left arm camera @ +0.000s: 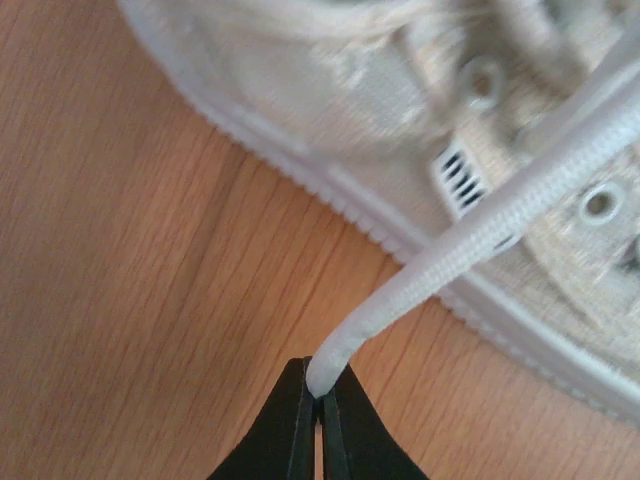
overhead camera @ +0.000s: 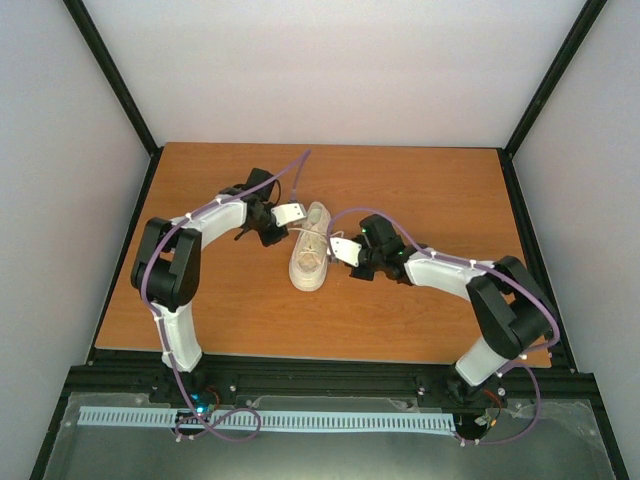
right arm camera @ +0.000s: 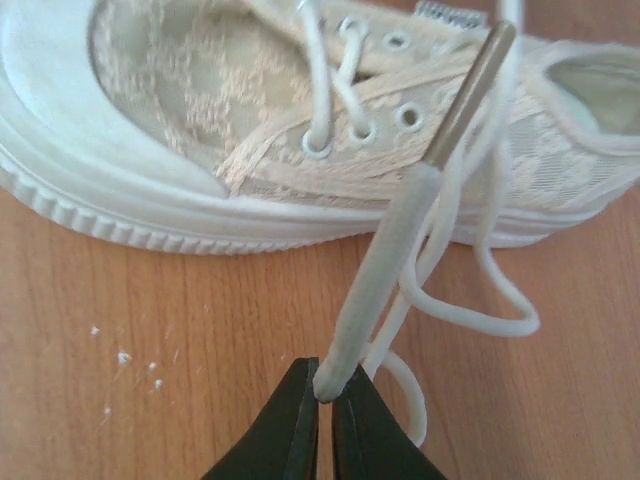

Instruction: Tie the shoes

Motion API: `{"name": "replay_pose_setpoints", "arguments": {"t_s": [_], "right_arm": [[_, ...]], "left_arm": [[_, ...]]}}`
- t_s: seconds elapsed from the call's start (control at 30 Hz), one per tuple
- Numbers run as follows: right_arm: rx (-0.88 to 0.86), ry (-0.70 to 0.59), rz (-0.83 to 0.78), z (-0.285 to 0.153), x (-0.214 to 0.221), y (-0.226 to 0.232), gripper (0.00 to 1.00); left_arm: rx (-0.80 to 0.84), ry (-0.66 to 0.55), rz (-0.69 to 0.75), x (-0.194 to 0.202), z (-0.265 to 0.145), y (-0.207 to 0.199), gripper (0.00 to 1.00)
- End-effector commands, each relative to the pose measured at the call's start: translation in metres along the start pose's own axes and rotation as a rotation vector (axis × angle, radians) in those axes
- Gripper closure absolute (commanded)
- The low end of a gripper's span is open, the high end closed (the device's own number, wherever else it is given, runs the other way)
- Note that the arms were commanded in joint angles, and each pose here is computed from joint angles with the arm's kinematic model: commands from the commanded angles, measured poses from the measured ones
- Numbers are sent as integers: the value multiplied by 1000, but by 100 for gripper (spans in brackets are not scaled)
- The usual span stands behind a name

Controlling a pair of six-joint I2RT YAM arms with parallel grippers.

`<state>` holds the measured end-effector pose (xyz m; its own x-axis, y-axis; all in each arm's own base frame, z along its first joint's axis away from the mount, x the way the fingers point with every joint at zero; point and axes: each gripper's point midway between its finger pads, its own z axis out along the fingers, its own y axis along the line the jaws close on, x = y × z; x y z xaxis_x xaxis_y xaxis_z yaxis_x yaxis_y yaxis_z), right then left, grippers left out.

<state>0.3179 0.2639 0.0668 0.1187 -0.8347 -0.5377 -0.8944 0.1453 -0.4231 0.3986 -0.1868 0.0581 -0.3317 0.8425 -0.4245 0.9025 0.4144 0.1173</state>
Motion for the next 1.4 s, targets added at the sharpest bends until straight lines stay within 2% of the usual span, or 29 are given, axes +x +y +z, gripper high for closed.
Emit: {"name": "replay_pose_setpoints", "arguments": {"t_s": [0.0,0.13,0.23,0.33,0.47,0.67,0.83,1.03,1.23,1.37], "right_arm": [[6,-175,148,-28,-21,-16,94],[61,-335,383,-62,-22,-52,97],[141,-388,551,-84,-4,-80,97],[200,-432,701,-99,13,-104,97],[213,-415,841,-101,32,-116,97],[304,-415,1085,-114,79,-122,97],[241,-397,1155,-108,86,-108,97],[299,-374,1263,-113,113,-110,97],[315,-297,1357,-110,143,-100,97],[325,-267,1441,-112,164,-95,97]], "left_arm": [[-13,-65,-124,0,-33,20,99],[-25,-83,-175,7,-47,28,99],[-40,-107,-216,11,-58,38,99],[-98,-124,-298,18,-71,65,99],[-157,-109,-389,38,-81,92,99],[-195,-59,-470,82,-91,99,99],[-235,7,-517,119,-92,105,99],[-333,116,-536,156,-83,120,99],[-345,115,-627,179,-85,142,99],[-380,155,-645,195,-87,154,99]]}}
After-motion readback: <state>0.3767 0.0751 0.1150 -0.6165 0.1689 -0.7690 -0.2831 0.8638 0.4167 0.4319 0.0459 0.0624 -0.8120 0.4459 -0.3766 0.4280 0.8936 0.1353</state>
